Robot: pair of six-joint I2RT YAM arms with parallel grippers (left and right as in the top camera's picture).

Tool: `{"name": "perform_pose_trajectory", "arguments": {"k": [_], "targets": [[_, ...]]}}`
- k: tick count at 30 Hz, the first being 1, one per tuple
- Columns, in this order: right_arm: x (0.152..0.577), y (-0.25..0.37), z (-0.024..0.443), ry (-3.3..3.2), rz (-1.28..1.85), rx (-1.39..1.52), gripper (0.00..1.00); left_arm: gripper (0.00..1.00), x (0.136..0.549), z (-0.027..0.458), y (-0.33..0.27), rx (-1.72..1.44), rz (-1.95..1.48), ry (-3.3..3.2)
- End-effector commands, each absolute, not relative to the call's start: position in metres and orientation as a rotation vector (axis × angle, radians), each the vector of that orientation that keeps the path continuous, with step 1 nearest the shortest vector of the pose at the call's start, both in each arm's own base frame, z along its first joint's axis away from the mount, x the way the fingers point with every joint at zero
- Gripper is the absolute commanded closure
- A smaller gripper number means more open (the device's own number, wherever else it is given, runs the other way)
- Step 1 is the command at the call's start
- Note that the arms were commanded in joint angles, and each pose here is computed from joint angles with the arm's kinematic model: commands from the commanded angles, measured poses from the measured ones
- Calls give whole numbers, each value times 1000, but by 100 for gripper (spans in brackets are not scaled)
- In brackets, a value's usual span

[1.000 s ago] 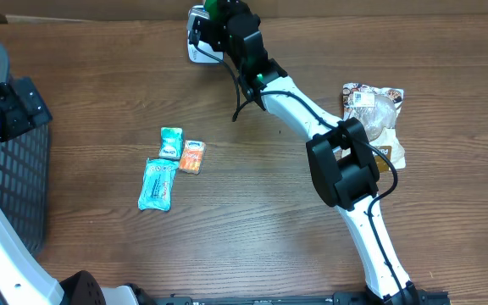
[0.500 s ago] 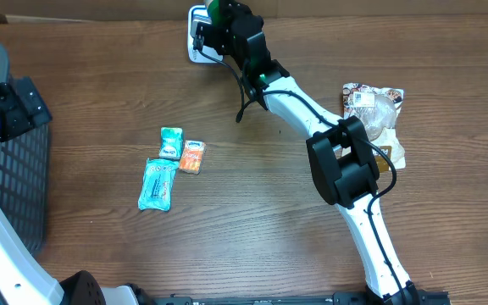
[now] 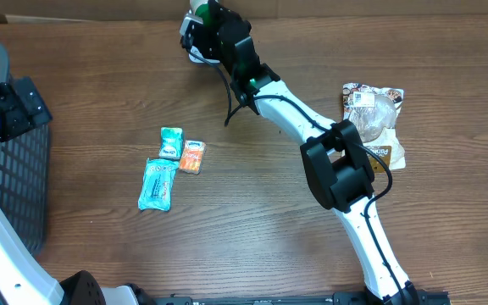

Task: Scan the item barcode
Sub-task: 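Lift the jar and hold it in front of the scanner, then carry the jar right and set it beside the snack bag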

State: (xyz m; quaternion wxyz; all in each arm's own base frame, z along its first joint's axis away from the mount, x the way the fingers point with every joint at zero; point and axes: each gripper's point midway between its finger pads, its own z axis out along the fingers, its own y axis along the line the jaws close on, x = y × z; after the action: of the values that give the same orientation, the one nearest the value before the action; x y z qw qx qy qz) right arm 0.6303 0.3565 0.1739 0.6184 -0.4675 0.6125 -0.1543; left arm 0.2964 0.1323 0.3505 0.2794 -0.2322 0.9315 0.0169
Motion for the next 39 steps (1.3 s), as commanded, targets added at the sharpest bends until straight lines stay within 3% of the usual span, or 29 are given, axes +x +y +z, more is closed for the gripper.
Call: {"name": "perform_pose_trajectory", "arguments": {"k": [1, 10, 15, 19, 26, 32, 36, 39], "targets": [[607, 346, 298, 1416, -202, -796, 53, 1, 298, 353, 131, -595, 39, 2496], [501, 344, 308, 1927, 359, -717, 51, 1, 298, 353, 131, -595, 39, 2496], [440, 320, 256, 2298, 538, -773, 51, 0, 298, 353, 131, -595, 39, 2496], [408, 282, 204, 2600, 480, -777, 52, 1, 298, 353, 131, -595, 39, 2496], [394, 206, 125, 2918, 236, -660, 51, 1, 298, 353, 131, -595, 39, 2496], [406, 142, 86, 3011, 141, -436, 52, 0, 298, 353, 131, -595, 39, 2496], [417, 92, 67, 3023, -6, -304, 57, 1, 298, 353, 131, -595, 39, 2496], [419, 51, 59, 3022, -214, -233, 51, 1, 298, 353, 131, -595, 39, 2496]]}}
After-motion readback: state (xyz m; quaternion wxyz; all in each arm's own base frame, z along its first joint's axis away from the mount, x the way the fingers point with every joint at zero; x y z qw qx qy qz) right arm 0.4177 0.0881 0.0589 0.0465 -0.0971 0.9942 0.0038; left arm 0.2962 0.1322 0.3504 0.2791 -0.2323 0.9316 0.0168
